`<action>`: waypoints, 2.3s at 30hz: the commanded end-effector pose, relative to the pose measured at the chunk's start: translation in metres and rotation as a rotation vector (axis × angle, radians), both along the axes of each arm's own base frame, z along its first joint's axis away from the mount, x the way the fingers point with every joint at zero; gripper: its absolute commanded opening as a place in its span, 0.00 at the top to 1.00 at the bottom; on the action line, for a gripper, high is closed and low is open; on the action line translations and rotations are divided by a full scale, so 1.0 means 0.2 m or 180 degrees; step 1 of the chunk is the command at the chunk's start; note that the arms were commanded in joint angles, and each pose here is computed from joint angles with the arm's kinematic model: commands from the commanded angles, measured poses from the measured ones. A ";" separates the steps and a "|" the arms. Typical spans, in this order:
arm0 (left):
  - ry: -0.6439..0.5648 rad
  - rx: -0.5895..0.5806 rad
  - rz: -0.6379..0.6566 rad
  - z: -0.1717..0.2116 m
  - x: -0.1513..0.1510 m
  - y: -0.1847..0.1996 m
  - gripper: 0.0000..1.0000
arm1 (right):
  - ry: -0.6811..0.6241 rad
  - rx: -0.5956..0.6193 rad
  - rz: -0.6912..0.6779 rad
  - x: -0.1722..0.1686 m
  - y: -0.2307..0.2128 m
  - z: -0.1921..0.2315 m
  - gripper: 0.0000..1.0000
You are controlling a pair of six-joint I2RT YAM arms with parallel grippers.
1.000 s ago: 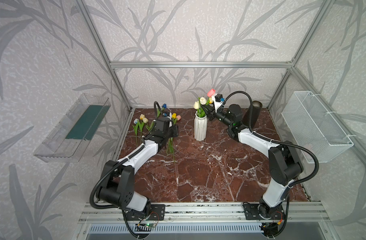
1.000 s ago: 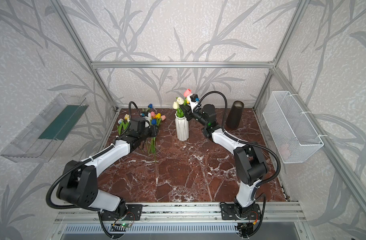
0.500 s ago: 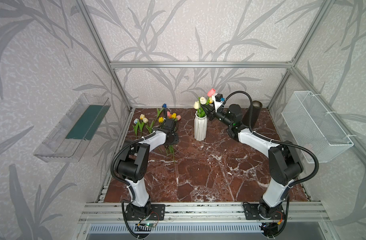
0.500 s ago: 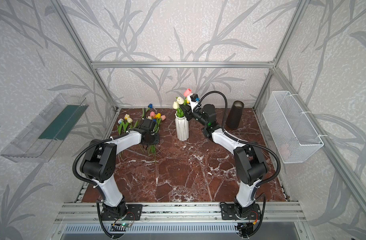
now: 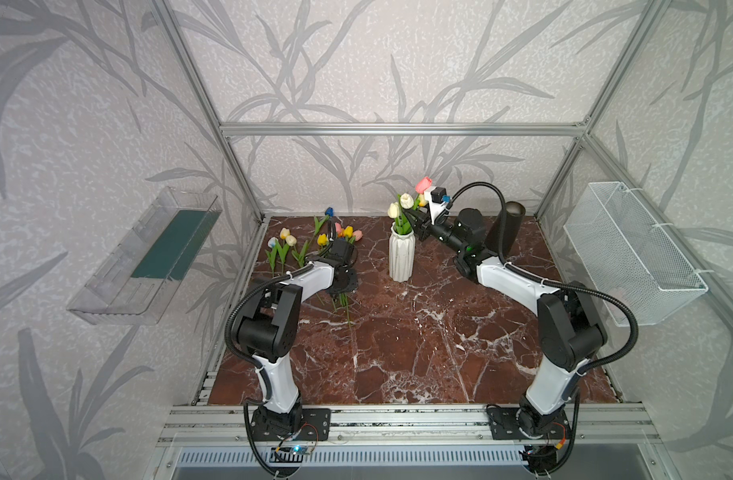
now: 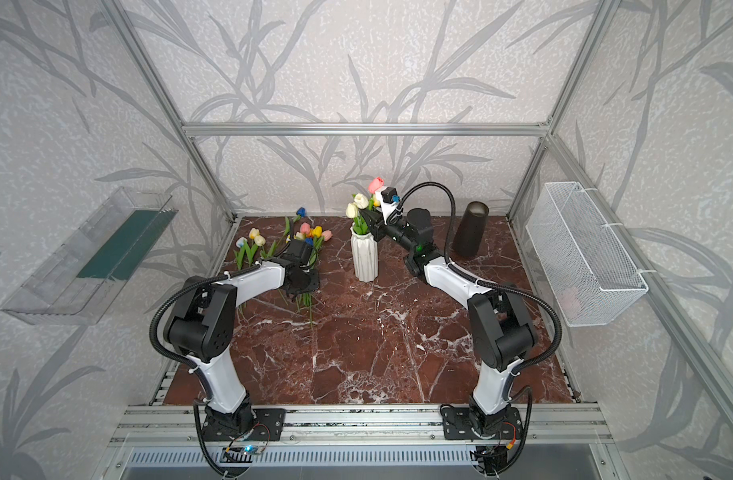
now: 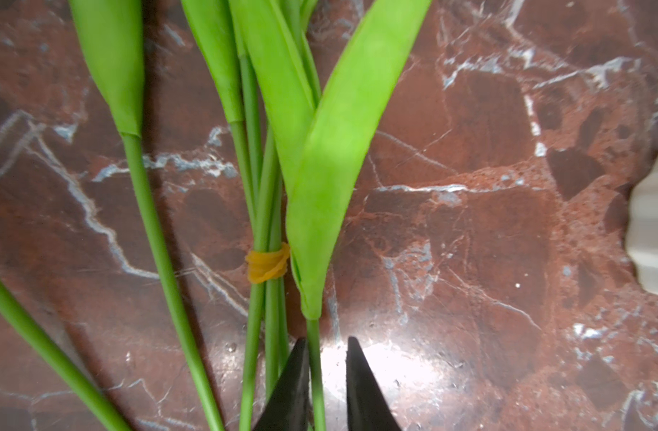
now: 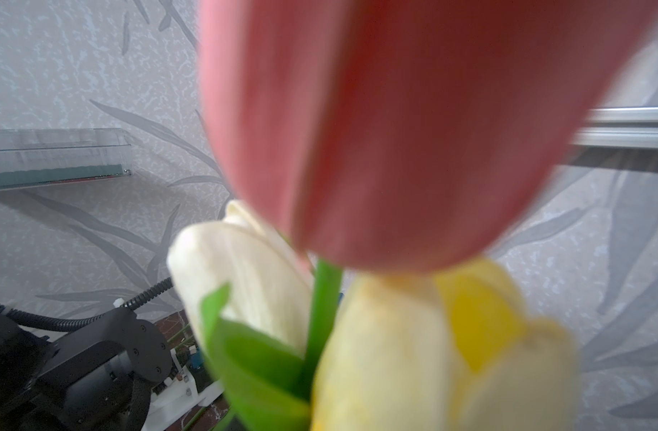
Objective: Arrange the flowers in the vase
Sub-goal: 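Move the left gripper back to the bunch and grasp the blue tulip stem, then lift the blue tulip high with the left gripper, then carry the blue tulip with the left gripper over the white vase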
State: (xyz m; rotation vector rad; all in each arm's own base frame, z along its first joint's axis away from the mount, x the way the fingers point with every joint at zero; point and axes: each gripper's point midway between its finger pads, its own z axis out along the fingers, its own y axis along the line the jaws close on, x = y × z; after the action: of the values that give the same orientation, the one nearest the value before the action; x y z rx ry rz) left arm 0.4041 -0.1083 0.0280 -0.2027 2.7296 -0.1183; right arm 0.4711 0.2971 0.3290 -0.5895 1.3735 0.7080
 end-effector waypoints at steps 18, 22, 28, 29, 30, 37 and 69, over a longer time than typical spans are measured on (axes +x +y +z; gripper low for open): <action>-0.0598 -0.0303 -0.0031 0.39 0.06 -0.06 1.00 | -0.0229 0.0099 0.0013 -0.01 -0.01 0.13 0.66; -0.1577 -0.0785 -0.0173 0.87 0.09 -0.14 1.00 | -0.0216 0.0100 0.0002 -0.01 -0.02 0.14 0.66; -0.3112 -0.1380 -0.0532 1.57 0.09 -0.25 1.00 | -0.0218 0.0132 -0.0018 -0.01 -0.02 0.14 0.66; -0.3287 -0.1465 -0.0590 1.64 0.09 -0.27 1.00 | -0.0227 0.0139 -0.0026 -0.01 -0.02 0.15 0.66; -0.3439 -0.1526 -0.0636 1.70 0.10 -0.29 1.00 | -0.0213 0.0143 -0.0036 0.00 -0.02 0.14 0.66; -0.4023 -0.1649 -0.0787 1.88 0.24 -0.43 1.00 | -0.0215 0.0161 -0.0045 0.00 -0.03 0.15 0.66; -0.4022 -0.1738 -0.0975 1.83 0.41 -0.68 1.00 | -0.0248 0.0146 -0.0067 -0.01 -0.04 0.14 0.66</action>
State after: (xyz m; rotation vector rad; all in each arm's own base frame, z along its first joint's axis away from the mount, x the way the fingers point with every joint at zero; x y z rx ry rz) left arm 0.4842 -0.2406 0.3964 0.1307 1.4203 -0.7763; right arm 0.4711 0.2963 0.3342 -0.5814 1.3529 0.7065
